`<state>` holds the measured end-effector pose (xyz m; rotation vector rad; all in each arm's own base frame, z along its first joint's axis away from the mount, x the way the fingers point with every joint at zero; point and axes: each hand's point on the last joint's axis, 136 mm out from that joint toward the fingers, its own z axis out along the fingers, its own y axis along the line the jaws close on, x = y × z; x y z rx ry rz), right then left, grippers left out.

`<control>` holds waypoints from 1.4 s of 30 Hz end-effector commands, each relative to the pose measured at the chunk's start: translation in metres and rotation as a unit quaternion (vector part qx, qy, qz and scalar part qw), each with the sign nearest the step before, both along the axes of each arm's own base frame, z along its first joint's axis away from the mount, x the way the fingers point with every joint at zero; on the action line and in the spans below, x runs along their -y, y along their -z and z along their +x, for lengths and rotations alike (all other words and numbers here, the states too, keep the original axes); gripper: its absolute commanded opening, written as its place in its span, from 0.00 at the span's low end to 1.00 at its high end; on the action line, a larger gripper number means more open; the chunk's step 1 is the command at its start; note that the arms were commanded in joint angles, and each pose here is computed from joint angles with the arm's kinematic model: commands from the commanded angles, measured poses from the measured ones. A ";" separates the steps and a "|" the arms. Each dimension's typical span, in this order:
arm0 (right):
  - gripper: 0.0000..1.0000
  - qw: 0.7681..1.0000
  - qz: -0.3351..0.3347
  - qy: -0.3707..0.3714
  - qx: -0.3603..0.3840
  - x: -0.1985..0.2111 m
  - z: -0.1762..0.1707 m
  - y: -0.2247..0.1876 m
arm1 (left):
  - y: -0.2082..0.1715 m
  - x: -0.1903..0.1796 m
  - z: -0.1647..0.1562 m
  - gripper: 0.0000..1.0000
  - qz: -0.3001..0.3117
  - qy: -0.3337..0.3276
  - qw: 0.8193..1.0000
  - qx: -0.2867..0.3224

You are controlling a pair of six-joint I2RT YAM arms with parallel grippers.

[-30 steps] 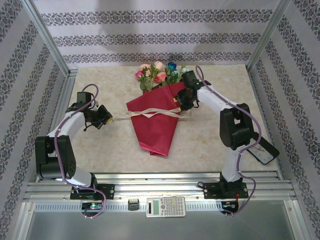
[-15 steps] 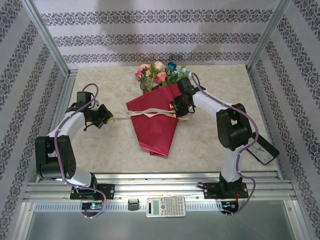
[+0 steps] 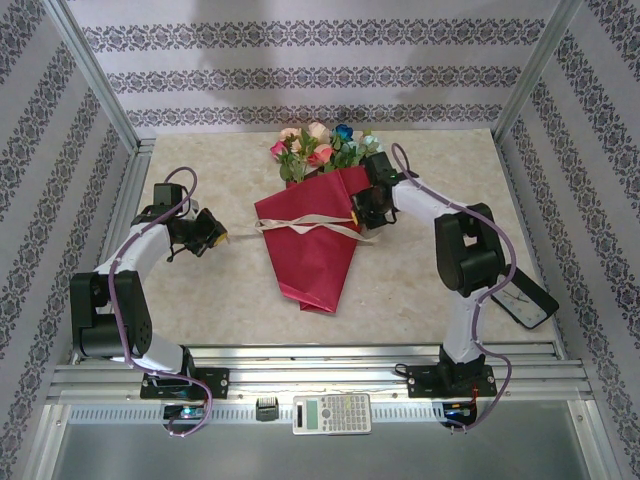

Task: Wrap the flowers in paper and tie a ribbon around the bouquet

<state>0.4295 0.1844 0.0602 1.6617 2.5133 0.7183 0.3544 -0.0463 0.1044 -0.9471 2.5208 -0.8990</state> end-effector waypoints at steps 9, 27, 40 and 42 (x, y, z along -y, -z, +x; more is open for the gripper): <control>0.00 0.998 -0.042 -0.007 0.041 0.092 0.015 -0.031 | 0.014 -0.015 0.020 0.00 0.018 -0.022 0.999 -0.019; 0.00 0.999 -0.003 -0.031 0.010 0.158 0.009 0.017 | 0.075 -0.059 0.013 0.13 0.051 -0.083 0.983 -0.157; 0.00 0.999 0.005 -0.044 0.012 0.157 0.011 0.020 | -0.009 -0.024 -0.015 0.58 0.016 -0.249 0.962 -0.110; 0.00 0.999 0.006 -0.043 0.012 0.157 0.010 0.021 | -0.011 0.004 -0.011 0.60 -0.029 -0.258 0.959 -0.114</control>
